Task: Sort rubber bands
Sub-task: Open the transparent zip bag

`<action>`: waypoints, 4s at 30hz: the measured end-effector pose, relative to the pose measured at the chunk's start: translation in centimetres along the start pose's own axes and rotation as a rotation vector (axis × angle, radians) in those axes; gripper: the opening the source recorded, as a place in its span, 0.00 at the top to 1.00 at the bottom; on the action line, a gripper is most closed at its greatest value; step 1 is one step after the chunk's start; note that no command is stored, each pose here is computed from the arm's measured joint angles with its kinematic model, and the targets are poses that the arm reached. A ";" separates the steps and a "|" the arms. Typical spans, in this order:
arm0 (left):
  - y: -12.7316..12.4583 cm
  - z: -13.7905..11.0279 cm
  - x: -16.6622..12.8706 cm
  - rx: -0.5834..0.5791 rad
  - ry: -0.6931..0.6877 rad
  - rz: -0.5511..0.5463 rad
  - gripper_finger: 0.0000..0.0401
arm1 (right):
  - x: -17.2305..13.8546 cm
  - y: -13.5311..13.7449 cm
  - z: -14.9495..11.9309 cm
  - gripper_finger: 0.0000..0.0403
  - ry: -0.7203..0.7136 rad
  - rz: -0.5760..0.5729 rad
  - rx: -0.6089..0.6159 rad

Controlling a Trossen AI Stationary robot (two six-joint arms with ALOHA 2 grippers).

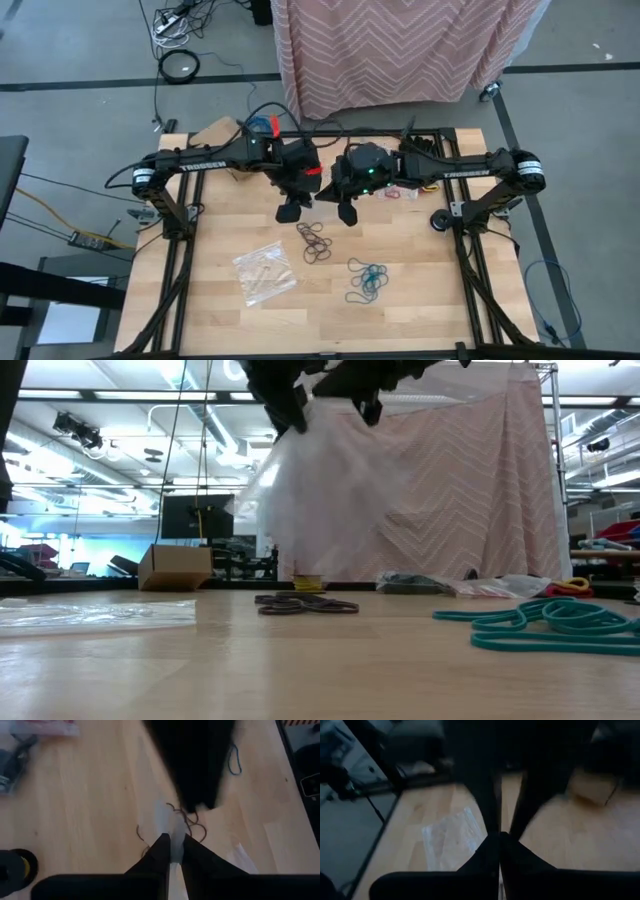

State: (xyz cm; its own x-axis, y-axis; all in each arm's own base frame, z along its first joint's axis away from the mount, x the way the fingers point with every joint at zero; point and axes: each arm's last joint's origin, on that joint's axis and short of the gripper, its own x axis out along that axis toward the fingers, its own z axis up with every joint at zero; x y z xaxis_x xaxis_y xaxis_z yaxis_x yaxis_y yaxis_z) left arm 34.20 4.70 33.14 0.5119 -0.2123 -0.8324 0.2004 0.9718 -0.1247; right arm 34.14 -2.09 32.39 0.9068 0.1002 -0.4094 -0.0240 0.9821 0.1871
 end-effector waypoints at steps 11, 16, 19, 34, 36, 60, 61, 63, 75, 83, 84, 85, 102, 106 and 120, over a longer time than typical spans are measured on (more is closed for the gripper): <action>0.1 0.1 0.4 -0.019 -0.022 -0.011 0.89 | -1.1 0.2 -0.4 1.00 0.067 0.007 -0.055; -0.1 0.2 0.4 -0.018 -0.031 -0.018 0.89 | -1.1 0.5 -0.2 0.91 0.048 0.069 -0.097; -0.1 0.5 0.4 -0.027 -0.061 -0.029 0.89 | -1.1 0.5 -0.1 0.82 0.042 0.068 -0.102; -0.4 1.8 -0.7 -0.017 -0.150 -0.034 0.89 | -1.0 0.2 -0.6 0.84 0.064 0.028 -0.052; -0.5 1.8 -0.7 -0.016 -0.151 -0.032 0.89 | -1.0 0.2 -0.6 0.93 0.066 0.029 -0.051; -0.9 0.3 0.8 0.071 -0.004 0.071 0.90 | -1.2 0.4 -0.4 1.00 0.053 0.031 0.066; -1.2 0.3 0.9 0.084 0.007 0.065 0.90 | -1.2 0.2 -0.4 1.00 0.053 0.021 0.064; -2.0 0.2 1.1 0.142 0.040 0.110 0.92 | -1.2 0.2 -0.5 1.00 0.061 0.016 0.048; -2.4 1.7 4.9 0.326 -0.098 0.273 0.90 | -1.8 -0.5 -4.0 1.00 0.352 -0.246 0.157; -2.1 0.5 10.6 0.304 0.014 -0.034 0.87 | -1.0 -0.3 -10.1 1.00 0.412 -0.179 0.318; -2.1 0.1 11.7 0.292 0.053 -0.069 0.84 | -0.8 -0.2 -10.9 0.99 0.410 -0.159 0.346; -2.1 -0.4 12.6 0.276 0.094 -0.111 0.81 | -0.6 -0.2 -11.6 0.98 0.396 -0.131 0.366; -3.1 -0.7 9.9 0.050 0.107 -0.247 0.58 | -0.1 -1.8 -16.7 0.61 0.130 -0.071 0.339; -2.6 -1.8 8.1 -0.121 -0.067 -0.237 0.58 | -0.4 -4.1 -15.8 0.58 0.126 -0.144 0.301; -4.3 -9.3 2.8 -0.526 -0.656 -0.052 0.58 | -0.1 -8.9 -16.8 0.59 0.228 -0.079 0.369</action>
State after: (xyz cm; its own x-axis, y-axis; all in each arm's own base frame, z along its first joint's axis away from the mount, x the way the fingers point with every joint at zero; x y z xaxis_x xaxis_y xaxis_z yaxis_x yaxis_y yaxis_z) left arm 27.01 0.86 26.33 0.9272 -0.1164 -0.3561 -0.0955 0.8457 -0.5250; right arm 27.17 -8.20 15.72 0.7828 0.1003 -0.6141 0.2313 0.8693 0.4369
